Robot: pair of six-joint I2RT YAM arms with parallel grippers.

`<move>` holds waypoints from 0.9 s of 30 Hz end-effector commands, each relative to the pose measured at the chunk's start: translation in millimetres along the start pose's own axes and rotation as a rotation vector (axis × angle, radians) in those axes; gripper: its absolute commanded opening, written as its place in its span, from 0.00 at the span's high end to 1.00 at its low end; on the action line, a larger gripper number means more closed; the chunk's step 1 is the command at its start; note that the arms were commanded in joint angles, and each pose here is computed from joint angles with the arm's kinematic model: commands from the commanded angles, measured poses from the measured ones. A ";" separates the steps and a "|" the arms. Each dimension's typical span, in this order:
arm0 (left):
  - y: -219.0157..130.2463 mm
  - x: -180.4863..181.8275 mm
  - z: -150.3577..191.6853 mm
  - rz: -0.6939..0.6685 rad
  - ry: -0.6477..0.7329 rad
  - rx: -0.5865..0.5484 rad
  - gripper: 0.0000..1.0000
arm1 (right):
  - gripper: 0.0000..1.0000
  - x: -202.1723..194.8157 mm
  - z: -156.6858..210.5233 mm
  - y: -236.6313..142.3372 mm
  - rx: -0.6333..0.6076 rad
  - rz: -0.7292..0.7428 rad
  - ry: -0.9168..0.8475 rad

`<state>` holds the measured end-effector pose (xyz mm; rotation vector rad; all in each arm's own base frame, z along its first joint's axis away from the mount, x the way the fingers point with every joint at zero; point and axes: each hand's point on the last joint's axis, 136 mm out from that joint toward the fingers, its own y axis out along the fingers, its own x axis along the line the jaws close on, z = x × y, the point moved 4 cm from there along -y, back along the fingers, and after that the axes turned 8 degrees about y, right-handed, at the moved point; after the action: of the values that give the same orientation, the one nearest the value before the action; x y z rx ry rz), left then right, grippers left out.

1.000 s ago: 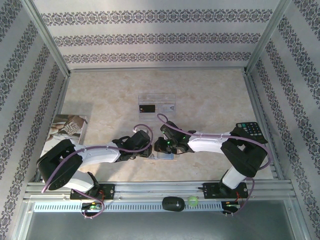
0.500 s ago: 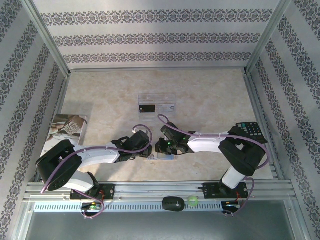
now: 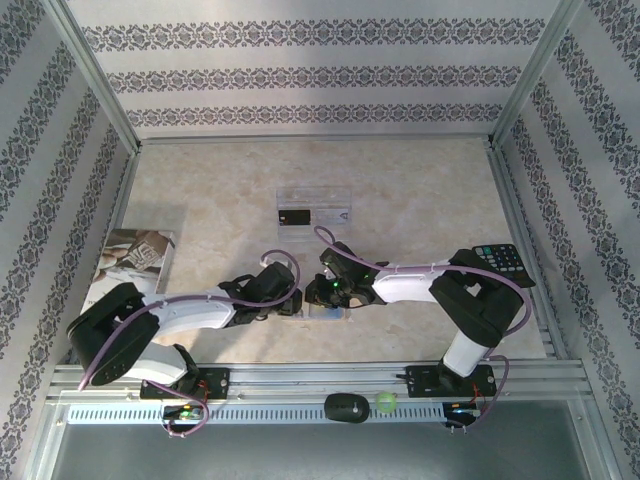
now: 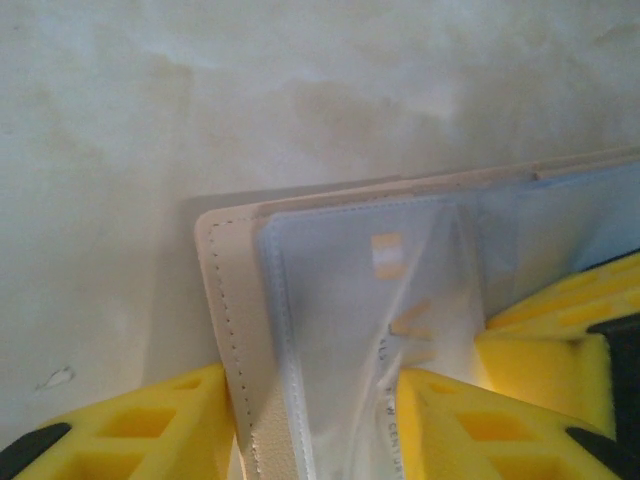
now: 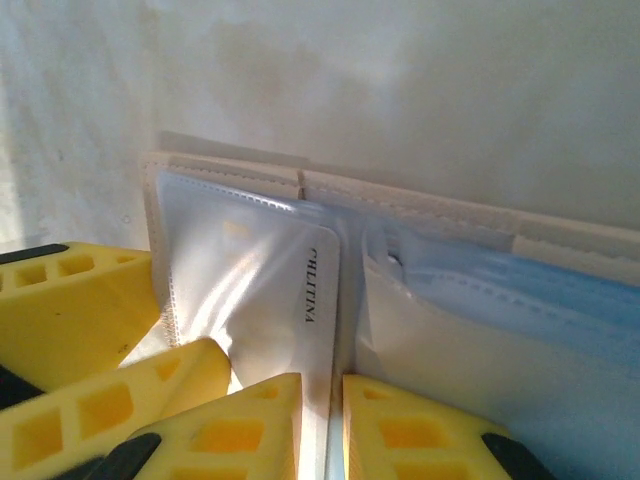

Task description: Take the credit cards out of the card holder

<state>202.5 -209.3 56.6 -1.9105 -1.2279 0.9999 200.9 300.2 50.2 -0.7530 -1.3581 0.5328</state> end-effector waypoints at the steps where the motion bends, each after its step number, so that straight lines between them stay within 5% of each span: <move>1: -14.3 7.5 7.9 -0.011 0.005 0.008 0.51 | 0.81 -2.8 5.3 10.3 0.028 -0.020 -0.006; 7: -31.4 18.8 1.7 -0.062 0.015 -0.059 0.58 | 0.81 -3.8 4.7 10.6 0.025 -0.014 -0.005; 27: 4.7 25.9 18.9 -0.036 -0.020 0.085 0.66 | 0.85 13.5 6.7 11.8 0.051 -0.058 -0.061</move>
<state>200.9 -177.2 49.7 -1.8167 -1.2988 0.9760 203.1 308.2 49.9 -0.7112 -1.3767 0.5215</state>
